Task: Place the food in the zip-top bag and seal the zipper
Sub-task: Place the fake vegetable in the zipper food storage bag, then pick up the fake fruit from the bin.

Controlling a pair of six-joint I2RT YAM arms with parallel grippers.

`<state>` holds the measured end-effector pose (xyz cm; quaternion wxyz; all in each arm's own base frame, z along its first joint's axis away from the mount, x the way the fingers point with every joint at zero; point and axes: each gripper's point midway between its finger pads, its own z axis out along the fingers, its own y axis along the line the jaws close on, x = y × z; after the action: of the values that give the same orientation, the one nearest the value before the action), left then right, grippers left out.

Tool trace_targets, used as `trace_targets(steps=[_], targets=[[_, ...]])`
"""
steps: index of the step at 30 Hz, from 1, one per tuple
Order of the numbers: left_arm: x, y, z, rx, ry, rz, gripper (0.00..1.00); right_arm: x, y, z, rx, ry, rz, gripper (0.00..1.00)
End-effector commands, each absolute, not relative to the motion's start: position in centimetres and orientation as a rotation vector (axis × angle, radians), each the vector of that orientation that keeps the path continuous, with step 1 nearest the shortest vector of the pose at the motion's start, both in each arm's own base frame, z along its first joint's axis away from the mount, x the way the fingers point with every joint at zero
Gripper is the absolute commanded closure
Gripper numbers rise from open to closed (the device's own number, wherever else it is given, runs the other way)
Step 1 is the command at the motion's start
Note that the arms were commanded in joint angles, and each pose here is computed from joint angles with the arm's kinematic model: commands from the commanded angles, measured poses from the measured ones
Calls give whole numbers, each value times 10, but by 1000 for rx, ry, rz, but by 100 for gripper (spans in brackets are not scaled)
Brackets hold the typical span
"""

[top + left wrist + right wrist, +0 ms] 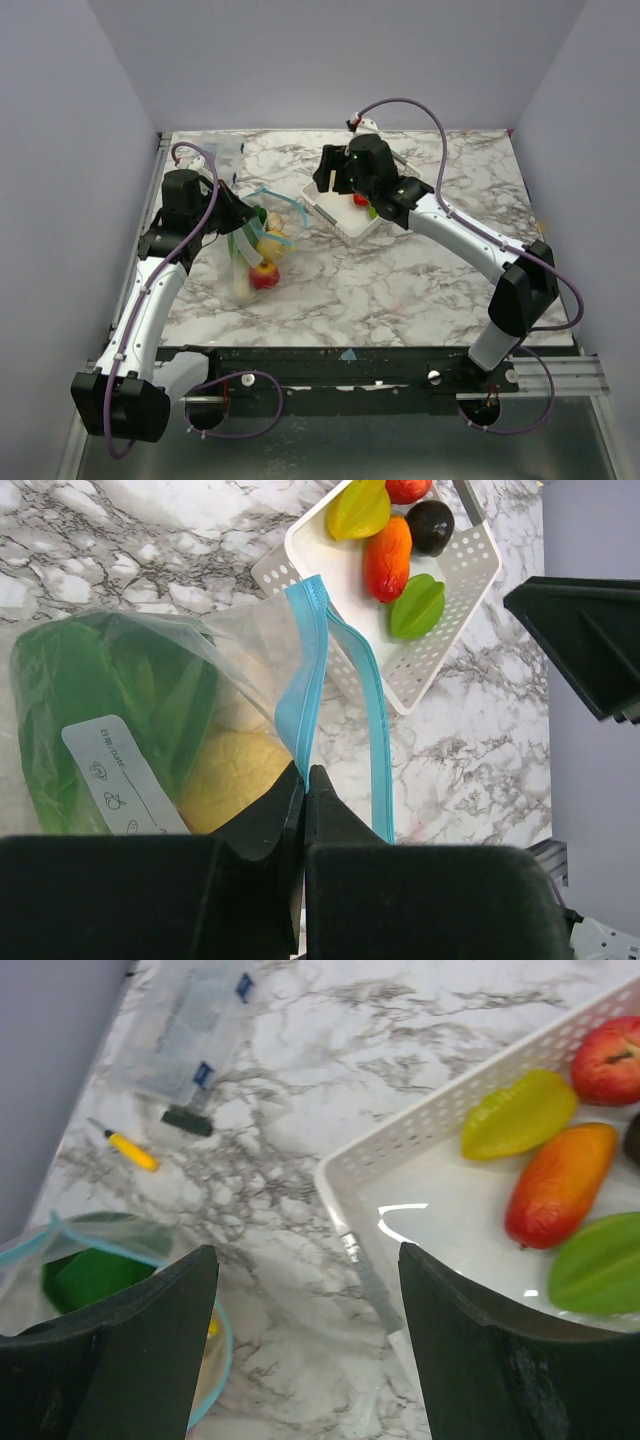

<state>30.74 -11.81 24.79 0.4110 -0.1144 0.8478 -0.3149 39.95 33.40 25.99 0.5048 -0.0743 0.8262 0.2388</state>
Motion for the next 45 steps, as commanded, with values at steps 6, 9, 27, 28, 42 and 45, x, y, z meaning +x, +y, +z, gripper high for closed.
trace_targets(steps=[6, 9, 27, 28, 42, 45], targets=[[308, -120, 254, -267, 2108, -822, 100, 451, 245, 212, 157, 2088, 322, 25], [308, -121, 255, -264, 2106, -826, 100, 464, 236, 186, 168, 2139, 277, 25], [309, -120, 253, -265, 2110, -821, 100, 513, 225, 77, 158, 2342, 28, 32], [309, -120, 254, -266, 2109, -820, 100, 513, 223, 74, 162, 2342, 15, 33], [309, -121, 253, -267, 2110, -825, 100, 515, 208, 43, 147, 2353, -117, 41], [309, -121, 253, -267, 2109, -825, 100, 515, 207, 44, 143, 2349, -127, 49]])
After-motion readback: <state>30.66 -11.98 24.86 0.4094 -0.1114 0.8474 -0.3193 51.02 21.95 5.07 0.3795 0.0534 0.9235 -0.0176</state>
